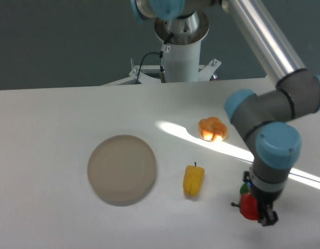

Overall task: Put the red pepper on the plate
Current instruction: 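Carry the held red bell pepper over to the round beige plate, then lower the red pepper onto the plate surface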

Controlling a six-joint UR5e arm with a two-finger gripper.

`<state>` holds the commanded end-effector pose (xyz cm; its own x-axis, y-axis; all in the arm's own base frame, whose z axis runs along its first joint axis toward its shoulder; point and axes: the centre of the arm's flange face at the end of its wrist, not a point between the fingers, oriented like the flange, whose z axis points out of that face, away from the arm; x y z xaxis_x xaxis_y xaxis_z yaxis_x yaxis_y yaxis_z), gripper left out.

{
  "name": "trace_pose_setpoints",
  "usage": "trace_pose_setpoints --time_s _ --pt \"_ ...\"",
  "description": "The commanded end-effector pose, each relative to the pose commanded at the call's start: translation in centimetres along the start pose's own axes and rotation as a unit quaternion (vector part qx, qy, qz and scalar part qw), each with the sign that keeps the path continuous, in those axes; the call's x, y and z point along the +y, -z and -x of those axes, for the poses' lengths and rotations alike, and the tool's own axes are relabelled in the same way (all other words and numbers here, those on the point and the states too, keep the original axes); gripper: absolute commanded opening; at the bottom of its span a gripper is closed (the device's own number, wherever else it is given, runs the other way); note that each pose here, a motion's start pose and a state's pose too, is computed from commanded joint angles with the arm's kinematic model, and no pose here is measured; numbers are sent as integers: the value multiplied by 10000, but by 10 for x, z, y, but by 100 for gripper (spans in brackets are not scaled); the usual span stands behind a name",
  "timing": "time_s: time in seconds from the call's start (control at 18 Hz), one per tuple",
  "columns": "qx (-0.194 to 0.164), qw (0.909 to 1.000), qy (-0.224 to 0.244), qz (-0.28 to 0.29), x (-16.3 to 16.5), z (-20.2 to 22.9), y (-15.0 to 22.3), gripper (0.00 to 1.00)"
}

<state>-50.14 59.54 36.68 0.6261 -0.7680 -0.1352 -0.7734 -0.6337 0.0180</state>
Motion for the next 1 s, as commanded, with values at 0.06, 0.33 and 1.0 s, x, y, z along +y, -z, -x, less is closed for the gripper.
trace_pose_setpoints --time_s 0.06,0.33,1.0 --pt "47 9999 63 -102 -23 -15 7 49" --pt "272 9986 400 -219 -112 -70 18 49" --pt "67 9943 1040 -244 -232 -134 -32 48"
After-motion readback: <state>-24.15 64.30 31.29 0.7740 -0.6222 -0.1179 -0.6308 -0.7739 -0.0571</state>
